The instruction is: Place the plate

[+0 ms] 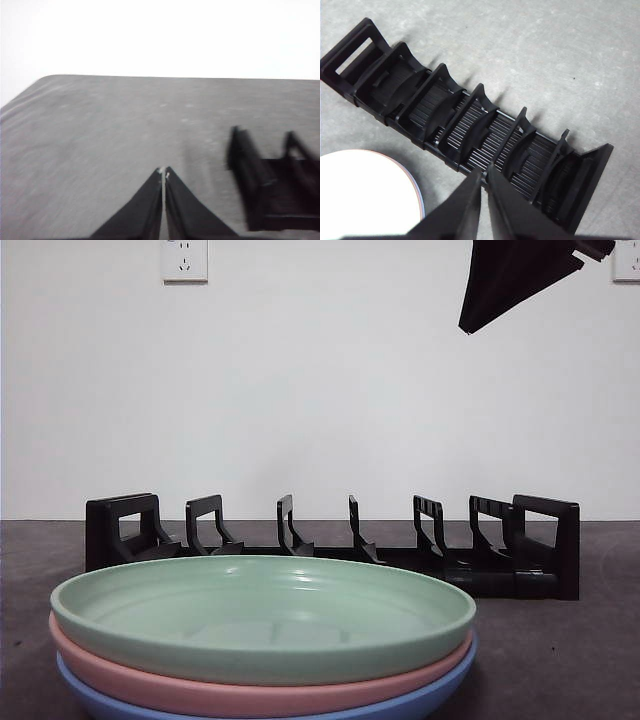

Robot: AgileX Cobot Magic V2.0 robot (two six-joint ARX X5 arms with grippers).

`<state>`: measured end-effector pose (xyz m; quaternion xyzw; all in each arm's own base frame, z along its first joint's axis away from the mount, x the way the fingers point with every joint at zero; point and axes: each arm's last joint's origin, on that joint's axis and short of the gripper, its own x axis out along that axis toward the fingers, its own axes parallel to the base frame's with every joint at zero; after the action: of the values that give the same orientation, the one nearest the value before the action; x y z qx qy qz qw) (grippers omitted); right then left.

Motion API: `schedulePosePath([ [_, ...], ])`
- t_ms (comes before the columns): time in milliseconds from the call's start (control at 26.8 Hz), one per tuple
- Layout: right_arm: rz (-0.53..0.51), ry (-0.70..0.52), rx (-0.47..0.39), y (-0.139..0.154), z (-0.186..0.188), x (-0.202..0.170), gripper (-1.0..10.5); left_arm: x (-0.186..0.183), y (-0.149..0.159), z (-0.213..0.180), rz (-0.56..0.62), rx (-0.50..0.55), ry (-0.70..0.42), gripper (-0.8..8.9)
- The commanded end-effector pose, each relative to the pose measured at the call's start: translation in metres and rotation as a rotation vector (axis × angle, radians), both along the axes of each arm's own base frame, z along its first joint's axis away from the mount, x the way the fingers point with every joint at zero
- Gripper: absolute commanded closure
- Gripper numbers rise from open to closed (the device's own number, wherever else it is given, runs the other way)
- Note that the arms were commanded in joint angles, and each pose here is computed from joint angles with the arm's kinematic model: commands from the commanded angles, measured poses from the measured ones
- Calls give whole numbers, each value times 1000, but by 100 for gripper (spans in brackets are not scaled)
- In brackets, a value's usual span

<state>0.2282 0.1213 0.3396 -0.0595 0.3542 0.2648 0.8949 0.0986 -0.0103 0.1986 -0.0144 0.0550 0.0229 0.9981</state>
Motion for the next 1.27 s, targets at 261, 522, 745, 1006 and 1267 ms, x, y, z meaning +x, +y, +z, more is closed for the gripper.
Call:
schedulePosePath([
  [261,3,-15,11,2,4,1,925,-3,7,-34,-43,-49,-37,806],
  [522,3,-15,11,2,4,1,925,-2,7,-44,-53,-50,13,806],
  [745,3,-15,11,2,4,1,925,-2,7,-44,-53,-50,15,806],
  [1006,18,-76,-52,-1,7,1,925,-2,7,-44,-53,-50,15,806],
  [1267,-171,-408,-9,-45,-7,-32,925,-2,7,-44,-53,-50,15,806],
])
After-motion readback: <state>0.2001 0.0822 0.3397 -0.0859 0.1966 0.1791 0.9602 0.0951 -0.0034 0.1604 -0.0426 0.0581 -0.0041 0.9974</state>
